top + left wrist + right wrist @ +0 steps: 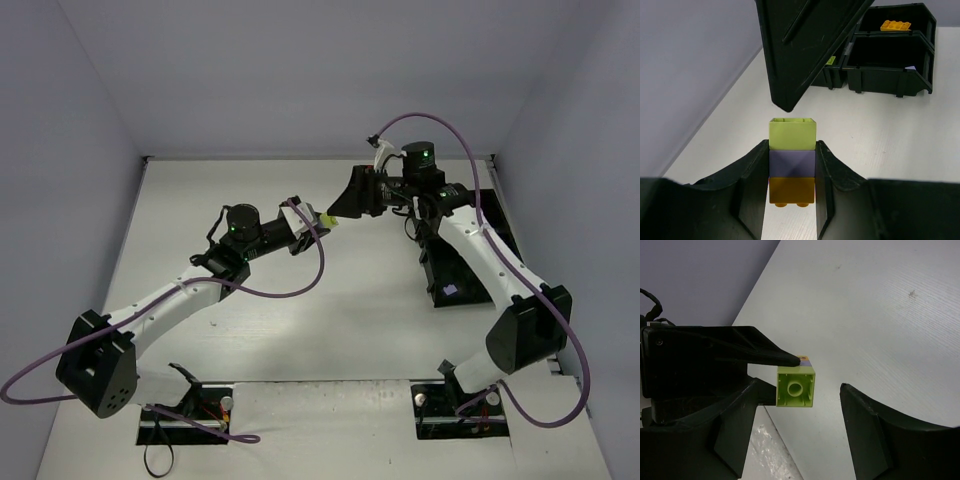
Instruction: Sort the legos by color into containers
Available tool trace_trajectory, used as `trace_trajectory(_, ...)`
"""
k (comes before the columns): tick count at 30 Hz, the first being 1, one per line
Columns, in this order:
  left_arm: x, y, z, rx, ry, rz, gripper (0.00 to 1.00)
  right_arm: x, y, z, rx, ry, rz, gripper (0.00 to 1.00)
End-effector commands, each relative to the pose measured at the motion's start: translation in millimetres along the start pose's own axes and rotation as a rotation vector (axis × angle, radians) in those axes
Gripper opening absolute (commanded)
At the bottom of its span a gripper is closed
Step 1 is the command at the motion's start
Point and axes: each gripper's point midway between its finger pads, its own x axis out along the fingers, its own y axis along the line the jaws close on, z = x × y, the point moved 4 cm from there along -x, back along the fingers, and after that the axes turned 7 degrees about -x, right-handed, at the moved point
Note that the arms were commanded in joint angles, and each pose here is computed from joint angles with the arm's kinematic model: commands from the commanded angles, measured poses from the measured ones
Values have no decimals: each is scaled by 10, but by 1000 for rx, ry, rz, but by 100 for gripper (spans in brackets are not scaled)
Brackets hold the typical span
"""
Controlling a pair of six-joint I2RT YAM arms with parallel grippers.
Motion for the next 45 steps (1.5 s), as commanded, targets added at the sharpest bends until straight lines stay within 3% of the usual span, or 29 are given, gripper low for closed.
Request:
trace_trajectory(1,38,73,459,89,-123,14,0,56,102,68,-41,-30,59,63)
trace_trajectory(9,19,74,507,94,-129,17,0,169,136,-31,-43,-1,64,58)
trace_trajectory(12,13,68,516,95,-131,14,0,201,139,-69,-42,8,65,52)
trace_trajectory(15,13,60,494,90,-124,10,0,200,129,-63,-45,2,56,38)
trace_trajectory(18,8,52,462,86,-112,8,0,189,139,-42,-55,-7,49,9)
trace_trajectory(20,-4,44,440,83,-105,8,2,169,147,-20,-61,-15,43,3)
trace_trajectory(21,-13,35,398,81,-94,7,18,162,154,-11,-64,-19,43,2)
trace_trajectory(22,-18,33,373,79,-88,9,25,161,157,-12,-63,-19,44,1)
trace_trajectory(25,-50,28,288,85,-60,19,41,154,174,-10,-61,-17,52,0)
trace_trajectory(28,-70,36,208,90,-34,32,49,147,186,-9,-60,-19,55,0)
trace_trajectory(36,-56,71,130,99,-12,51,49,127,213,-27,-55,-15,66,0)
trace_trajectory(45,23,120,222,111,-51,55,34,118,195,-107,-44,-4,61,0)
